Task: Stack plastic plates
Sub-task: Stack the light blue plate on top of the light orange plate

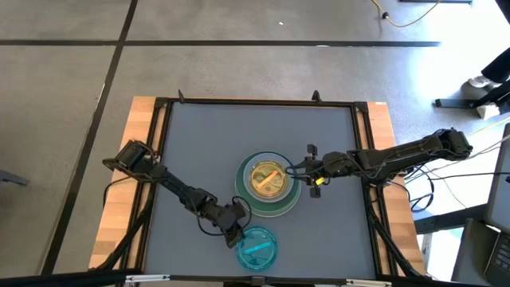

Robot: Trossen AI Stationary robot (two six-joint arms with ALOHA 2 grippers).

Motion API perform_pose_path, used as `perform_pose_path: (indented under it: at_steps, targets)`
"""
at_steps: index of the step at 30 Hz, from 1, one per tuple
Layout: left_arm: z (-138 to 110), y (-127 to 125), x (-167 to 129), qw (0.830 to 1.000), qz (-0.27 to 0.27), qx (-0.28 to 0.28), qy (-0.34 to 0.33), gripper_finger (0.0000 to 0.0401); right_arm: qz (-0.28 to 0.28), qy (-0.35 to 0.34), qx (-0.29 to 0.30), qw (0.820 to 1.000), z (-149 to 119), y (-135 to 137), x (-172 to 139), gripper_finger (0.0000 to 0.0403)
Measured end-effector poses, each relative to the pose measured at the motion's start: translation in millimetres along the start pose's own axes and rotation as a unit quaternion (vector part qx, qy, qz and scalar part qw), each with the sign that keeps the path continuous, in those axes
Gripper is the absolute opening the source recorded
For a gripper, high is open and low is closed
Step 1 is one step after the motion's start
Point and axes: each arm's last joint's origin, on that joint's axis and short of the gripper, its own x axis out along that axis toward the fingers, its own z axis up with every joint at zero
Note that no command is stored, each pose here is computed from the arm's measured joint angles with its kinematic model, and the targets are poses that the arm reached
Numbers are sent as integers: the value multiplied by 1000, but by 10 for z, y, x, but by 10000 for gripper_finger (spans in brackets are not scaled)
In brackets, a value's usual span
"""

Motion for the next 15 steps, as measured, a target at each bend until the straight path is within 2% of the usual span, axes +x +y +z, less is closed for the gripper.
perform_pose_path:
  at_steps: [5,13,15]
  targets:
    - [13,15,39,1000,-7,17,-3,97,0,0,0,1000,-1,0,0,145]
    - [13,21,43,999,-3,43,-8,15,-10,1,0,1000,-1,-6,0,145]
    - [16,21,44,999,0,47,-15,5,-10,1,0,1000,-2,-6,0,145]
